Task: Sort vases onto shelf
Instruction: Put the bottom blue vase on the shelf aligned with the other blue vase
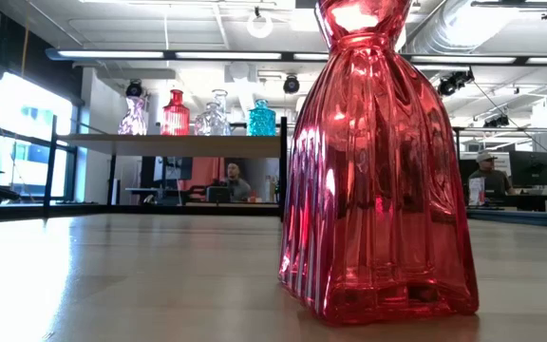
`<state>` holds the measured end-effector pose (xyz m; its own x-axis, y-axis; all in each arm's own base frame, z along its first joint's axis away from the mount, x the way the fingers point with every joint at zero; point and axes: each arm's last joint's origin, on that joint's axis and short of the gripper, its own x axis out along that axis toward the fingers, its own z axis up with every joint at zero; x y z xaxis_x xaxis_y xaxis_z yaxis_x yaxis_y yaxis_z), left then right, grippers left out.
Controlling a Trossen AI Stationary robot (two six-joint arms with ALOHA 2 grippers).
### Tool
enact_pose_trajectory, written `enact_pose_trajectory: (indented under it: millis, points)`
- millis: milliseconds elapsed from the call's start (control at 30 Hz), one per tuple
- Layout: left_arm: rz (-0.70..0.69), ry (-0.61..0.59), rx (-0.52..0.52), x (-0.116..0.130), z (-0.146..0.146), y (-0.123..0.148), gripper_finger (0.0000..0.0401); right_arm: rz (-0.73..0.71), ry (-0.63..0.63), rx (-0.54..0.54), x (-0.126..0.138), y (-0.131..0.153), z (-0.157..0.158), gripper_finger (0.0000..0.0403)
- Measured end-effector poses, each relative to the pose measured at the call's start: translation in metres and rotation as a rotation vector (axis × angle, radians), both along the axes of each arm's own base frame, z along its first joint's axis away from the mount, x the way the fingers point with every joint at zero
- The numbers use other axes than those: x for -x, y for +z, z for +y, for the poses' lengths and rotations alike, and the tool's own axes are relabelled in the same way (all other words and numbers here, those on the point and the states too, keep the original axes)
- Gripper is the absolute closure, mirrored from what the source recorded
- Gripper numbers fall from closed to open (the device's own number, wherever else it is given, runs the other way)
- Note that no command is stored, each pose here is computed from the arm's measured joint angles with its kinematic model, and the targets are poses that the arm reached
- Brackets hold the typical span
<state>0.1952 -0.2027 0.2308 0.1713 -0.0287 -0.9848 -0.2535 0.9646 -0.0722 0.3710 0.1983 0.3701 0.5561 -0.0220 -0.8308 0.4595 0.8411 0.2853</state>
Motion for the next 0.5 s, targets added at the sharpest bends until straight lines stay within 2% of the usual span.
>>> enact_pose_trajectory:
  millis: [300,500]
  points:
    - [-0.11,0.057,0.073,0.001,0.025,0.033,0.0378,0.001,0.059,0.041,0.0,0.0,0.0,0.0206]
    - [-0.217,0.11,0.108,0.003,0.049,0.057,0.0378,-0.025,0.08,0.142,-0.001,0.001,-0.002,0.0206]
